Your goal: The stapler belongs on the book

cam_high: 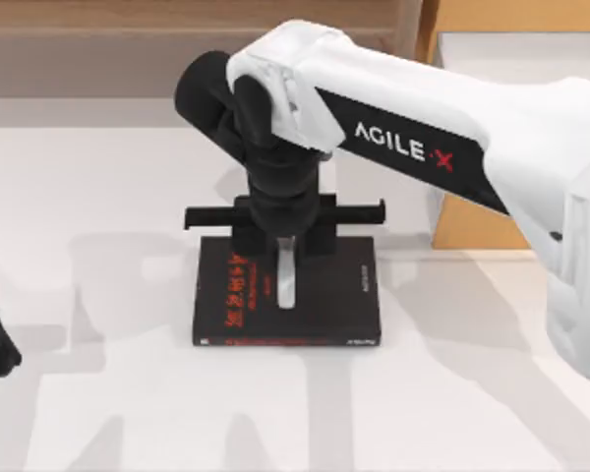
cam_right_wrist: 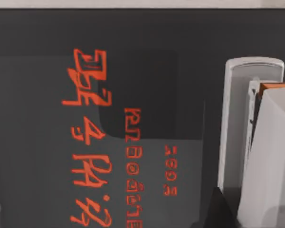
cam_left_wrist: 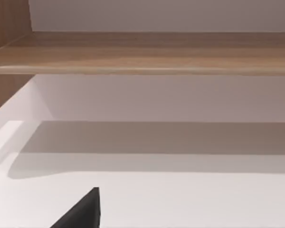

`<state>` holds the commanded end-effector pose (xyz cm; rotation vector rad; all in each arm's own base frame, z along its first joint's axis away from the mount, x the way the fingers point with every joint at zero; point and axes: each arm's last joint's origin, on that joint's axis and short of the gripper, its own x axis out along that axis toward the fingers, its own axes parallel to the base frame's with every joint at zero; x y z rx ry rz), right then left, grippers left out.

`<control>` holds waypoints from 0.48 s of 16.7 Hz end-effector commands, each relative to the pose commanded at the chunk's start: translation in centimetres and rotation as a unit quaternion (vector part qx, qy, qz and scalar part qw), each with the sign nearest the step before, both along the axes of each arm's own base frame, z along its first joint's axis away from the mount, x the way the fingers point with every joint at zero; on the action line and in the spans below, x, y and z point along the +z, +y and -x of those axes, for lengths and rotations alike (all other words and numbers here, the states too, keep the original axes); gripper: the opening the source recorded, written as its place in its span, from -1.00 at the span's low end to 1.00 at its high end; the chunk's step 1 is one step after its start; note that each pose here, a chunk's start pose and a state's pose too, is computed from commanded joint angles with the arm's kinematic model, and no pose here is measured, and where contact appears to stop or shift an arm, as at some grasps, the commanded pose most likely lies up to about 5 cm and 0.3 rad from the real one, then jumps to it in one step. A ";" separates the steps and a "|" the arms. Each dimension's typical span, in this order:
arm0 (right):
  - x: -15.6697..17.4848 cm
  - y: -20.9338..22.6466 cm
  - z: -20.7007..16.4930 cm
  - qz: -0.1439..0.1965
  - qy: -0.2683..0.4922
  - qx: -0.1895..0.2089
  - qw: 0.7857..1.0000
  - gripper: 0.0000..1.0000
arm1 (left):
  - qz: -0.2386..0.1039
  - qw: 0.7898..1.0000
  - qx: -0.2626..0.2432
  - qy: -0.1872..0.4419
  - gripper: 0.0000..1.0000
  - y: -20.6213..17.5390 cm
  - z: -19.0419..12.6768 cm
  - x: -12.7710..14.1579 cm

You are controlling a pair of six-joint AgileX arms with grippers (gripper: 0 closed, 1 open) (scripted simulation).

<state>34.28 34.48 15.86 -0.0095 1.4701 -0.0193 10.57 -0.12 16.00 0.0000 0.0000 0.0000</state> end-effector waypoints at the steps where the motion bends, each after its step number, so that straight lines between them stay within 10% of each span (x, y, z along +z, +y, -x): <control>1: -0.1 0.0 0.0 0.000 0.000 0.000 1.000 -1.00 | 0.000 1.000 0.000 0.000 1.00 0.0 0.0 0.0; 4: -0.1 0.0 0.0 0.000 0.000 0.000 1.000 -1.00 | 0.000 1.000 0.000 0.000 1.00 0.0 0.0 0.0; 8: -0.1 0.0 0.0 0.000 0.000 0.000 1.000 -0.40 | 0.000 1.000 0.000 0.000 1.00 0.0 0.0 0.0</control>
